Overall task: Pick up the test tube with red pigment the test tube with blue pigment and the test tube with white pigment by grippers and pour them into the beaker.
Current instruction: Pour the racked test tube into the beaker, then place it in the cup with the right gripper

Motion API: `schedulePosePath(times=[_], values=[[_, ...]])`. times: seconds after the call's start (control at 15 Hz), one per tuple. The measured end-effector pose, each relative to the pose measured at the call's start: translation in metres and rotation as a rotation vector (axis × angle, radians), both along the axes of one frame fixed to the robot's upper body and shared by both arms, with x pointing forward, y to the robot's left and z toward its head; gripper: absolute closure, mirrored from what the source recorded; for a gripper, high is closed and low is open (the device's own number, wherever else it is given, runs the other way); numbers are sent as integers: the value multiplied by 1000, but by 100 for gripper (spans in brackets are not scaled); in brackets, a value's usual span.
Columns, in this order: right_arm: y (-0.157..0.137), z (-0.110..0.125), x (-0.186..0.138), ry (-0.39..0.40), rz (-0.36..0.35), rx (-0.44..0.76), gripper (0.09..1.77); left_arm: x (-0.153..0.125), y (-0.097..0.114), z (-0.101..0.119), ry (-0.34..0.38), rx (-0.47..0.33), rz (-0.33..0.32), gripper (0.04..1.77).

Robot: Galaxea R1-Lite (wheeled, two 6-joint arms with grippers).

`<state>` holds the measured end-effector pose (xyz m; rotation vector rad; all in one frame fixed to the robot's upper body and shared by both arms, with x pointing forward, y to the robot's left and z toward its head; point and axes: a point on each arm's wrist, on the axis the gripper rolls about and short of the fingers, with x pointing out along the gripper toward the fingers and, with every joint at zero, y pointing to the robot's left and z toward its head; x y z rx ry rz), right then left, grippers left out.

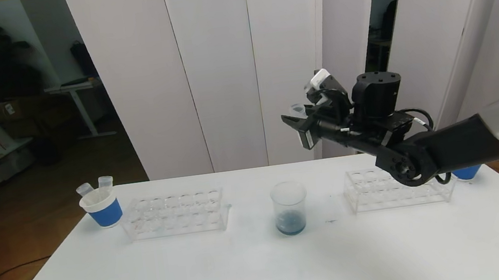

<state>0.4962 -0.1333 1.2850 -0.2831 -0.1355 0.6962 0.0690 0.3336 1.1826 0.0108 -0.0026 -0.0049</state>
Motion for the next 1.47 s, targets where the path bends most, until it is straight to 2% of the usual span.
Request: schedulePosePath(times=[0.27, 0.6, 0.8, 1.07, 1.47], values=[[-2, -15, -3, -97, 8, -114, 126, 0, 0, 0, 0, 0, 0, 6], [-4, -21, 1, -257, 93, -216, 126, 0, 0, 0, 0, 0, 0, 6], [-3, -25, 2, -312, 129, -264, 126, 0, 0, 0, 0, 0, 0, 6], [-2, -28, 4, -496, 216, -414, 126, 0, 0, 0, 0, 0, 0, 6], [-7, -34, 7, -667, 288, -532, 126, 0, 0, 0, 0, 0, 0, 6]])
